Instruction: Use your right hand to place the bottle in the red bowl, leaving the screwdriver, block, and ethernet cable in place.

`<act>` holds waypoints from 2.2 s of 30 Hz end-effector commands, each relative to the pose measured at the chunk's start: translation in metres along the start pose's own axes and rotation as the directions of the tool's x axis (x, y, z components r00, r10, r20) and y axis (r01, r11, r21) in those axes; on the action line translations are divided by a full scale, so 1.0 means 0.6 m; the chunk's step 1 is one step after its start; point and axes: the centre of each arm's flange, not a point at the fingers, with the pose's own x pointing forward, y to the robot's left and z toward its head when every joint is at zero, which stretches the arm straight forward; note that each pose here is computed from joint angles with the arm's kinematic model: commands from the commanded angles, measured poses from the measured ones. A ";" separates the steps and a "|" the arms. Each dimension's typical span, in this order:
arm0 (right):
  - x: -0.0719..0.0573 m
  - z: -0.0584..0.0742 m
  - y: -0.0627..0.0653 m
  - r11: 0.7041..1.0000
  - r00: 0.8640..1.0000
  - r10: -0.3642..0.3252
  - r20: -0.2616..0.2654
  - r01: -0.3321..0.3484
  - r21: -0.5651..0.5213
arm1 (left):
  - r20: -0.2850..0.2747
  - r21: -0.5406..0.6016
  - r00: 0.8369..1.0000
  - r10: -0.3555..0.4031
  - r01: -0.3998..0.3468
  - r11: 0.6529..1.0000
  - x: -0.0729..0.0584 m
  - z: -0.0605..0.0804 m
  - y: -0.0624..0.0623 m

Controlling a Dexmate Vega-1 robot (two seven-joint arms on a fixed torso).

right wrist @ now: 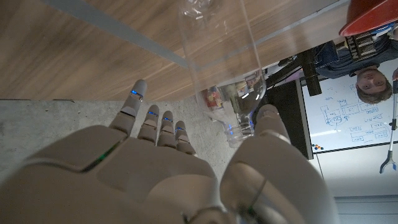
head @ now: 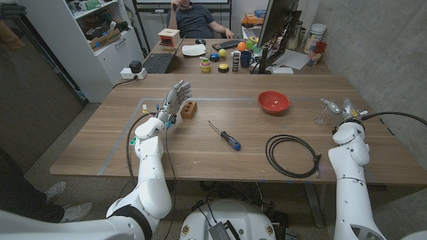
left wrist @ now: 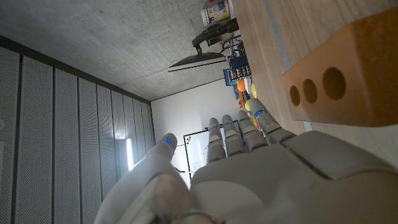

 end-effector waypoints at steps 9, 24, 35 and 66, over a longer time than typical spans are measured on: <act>0.004 -0.035 0.019 0.991 0.995 0.057 0.087 -0.066 0.116 | -0.001 0.001 1.000 -0.002 0.002 1.000 -0.002 0.001 -0.001; 0.011 -0.025 0.021 0.990 0.985 0.030 0.169 -0.052 0.131 | 0.000 0.000 1.000 -0.002 0.002 1.000 -0.004 0.000 0.000; 0.013 -0.016 0.021 0.996 0.989 0.034 0.144 -0.045 0.072 | 0.000 0.004 1.000 -0.007 0.007 1.000 0.001 0.002 -0.001; 0.000 0.031 0.003 0.988 0.958 -0.058 0.281 0.014 0.157 | 0.006 0.007 1.000 -0.009 0.009 1.000 -0.009 0.003 -0.001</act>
